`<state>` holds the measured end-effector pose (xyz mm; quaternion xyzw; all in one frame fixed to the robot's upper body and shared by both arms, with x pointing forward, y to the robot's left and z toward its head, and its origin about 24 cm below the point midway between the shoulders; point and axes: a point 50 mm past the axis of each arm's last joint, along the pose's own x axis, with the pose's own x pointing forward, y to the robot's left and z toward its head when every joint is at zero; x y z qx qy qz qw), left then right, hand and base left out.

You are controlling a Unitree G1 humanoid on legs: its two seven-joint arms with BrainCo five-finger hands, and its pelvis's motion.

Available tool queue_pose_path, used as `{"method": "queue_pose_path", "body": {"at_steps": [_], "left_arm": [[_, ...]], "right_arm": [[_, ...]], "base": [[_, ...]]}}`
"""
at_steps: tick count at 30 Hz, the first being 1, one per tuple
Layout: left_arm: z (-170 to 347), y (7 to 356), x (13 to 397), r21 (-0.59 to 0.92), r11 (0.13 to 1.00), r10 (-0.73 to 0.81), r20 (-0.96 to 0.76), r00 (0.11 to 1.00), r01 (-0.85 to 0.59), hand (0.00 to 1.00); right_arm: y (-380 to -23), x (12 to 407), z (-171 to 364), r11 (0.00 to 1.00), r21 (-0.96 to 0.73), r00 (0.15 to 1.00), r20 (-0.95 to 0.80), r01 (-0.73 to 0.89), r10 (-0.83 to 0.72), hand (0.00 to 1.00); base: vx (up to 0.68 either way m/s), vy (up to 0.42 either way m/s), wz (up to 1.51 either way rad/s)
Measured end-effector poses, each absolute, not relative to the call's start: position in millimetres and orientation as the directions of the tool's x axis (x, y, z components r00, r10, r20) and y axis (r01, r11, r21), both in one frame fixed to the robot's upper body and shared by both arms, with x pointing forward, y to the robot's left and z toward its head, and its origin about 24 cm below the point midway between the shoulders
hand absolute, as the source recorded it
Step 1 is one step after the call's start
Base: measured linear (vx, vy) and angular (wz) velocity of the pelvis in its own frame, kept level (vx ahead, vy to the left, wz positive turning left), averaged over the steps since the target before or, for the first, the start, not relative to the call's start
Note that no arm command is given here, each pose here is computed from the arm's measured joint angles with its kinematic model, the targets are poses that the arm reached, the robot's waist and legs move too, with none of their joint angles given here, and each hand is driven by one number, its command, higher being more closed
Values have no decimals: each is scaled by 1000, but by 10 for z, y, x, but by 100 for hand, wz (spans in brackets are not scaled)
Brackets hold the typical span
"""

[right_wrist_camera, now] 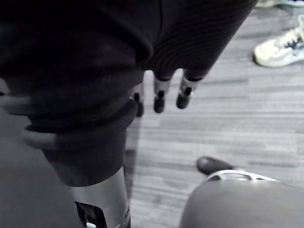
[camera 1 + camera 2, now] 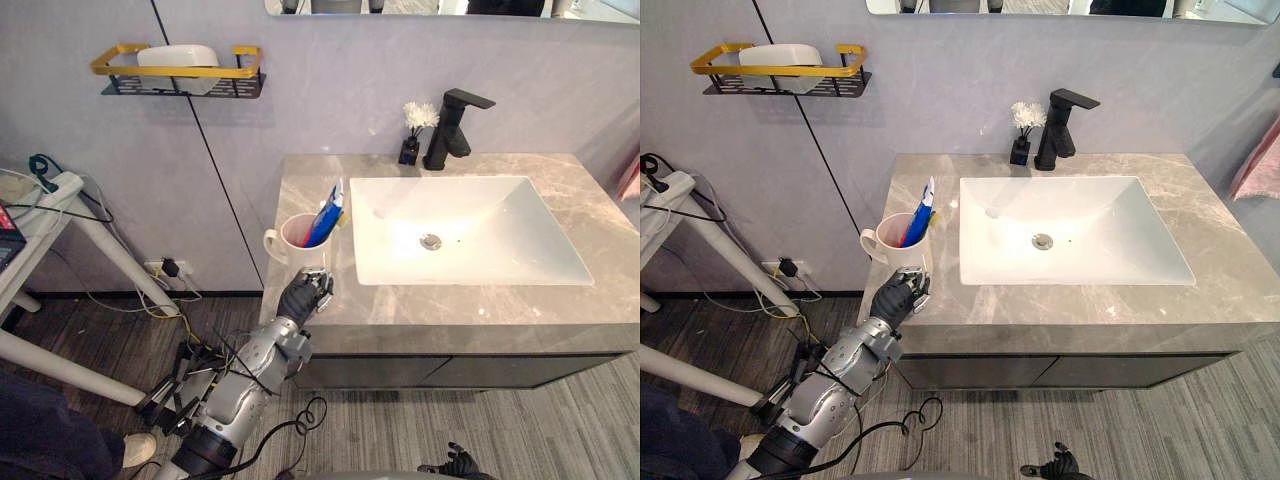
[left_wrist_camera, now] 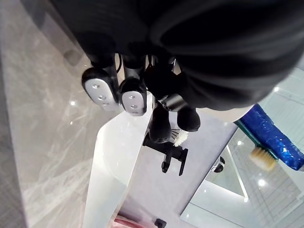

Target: Organize washtable

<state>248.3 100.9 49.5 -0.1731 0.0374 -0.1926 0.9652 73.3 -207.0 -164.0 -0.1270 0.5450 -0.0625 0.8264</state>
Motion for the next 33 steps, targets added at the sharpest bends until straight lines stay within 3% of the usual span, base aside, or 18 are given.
{"method": "queue_pose_path", "body": {"at_steps": [20, 33], "left_arm": [[534, 1165, 2694, -221, 932, -291, 8, 957, 286, 100], [636, 1544, 2941, -185, 979, -80, 28, 996, 84, 100]], "right_arm": [[-2022, 707, -1627, 956, -261, 422, -888, -134, -183, 0], [-1975, 787, -1585, 959, -232, 465, -875, -161, -133, 0]], "base": [[-14, -2, -4], [-49, -6, -12]]}}
